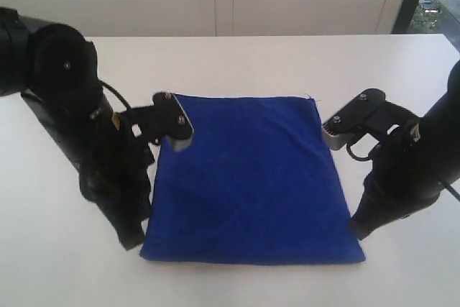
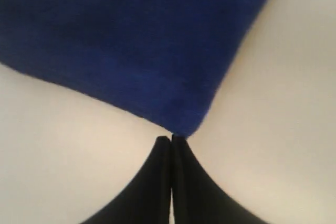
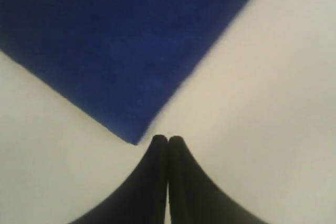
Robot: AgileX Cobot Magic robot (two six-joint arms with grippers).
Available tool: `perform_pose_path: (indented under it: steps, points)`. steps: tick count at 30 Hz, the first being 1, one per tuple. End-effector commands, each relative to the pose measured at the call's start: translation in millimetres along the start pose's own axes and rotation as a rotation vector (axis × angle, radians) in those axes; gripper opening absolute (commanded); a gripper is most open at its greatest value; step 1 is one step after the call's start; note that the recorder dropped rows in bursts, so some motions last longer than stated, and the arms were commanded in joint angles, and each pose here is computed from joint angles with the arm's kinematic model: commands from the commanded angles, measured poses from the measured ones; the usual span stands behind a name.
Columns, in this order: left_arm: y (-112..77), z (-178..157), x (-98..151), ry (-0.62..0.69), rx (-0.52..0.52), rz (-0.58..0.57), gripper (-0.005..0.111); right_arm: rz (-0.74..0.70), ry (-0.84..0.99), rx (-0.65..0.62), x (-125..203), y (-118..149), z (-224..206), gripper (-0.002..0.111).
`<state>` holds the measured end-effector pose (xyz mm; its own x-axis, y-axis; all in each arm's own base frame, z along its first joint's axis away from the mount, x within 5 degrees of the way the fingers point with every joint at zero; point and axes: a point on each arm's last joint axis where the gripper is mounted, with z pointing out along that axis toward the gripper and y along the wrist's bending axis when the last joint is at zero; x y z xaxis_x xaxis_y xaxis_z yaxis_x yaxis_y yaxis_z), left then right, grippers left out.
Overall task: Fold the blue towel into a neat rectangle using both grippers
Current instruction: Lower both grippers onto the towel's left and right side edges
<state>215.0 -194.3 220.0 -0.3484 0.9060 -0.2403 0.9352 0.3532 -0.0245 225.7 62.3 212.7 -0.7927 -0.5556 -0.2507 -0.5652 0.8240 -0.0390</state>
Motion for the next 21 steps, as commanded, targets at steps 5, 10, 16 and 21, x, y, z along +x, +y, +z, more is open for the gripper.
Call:
perform_pose_path:
  steps: [5, 10, 16, 21]
  points:
    - [-25.6, 22.5, 20.6, -0.004, 0.031, 0.103, 0.000, -0.241, -0.075, -0.087, 11.8, 14.1, 16.9, 0.005]
    - [-24.7, 22.4, 19.1, -0.024, 0.018, 0.117, 0.008, -0.367, -0.092, -0.087, 21.2, 17.9, 27.0, 0.031]
    - [-27.4, 22.4, 19.7, -0.021, 0.047, 0.192, 0.038, -0.601, -0.126, -0.128, 29.2, 25.7, 33.9, 0.037]
    - [-32.6, 25.9, 16.5, -0.059, 0.109, 0.273, 0.038, -0.610, -0.136, -0.096, 30.9, 24.2, 39.1, 0.037]
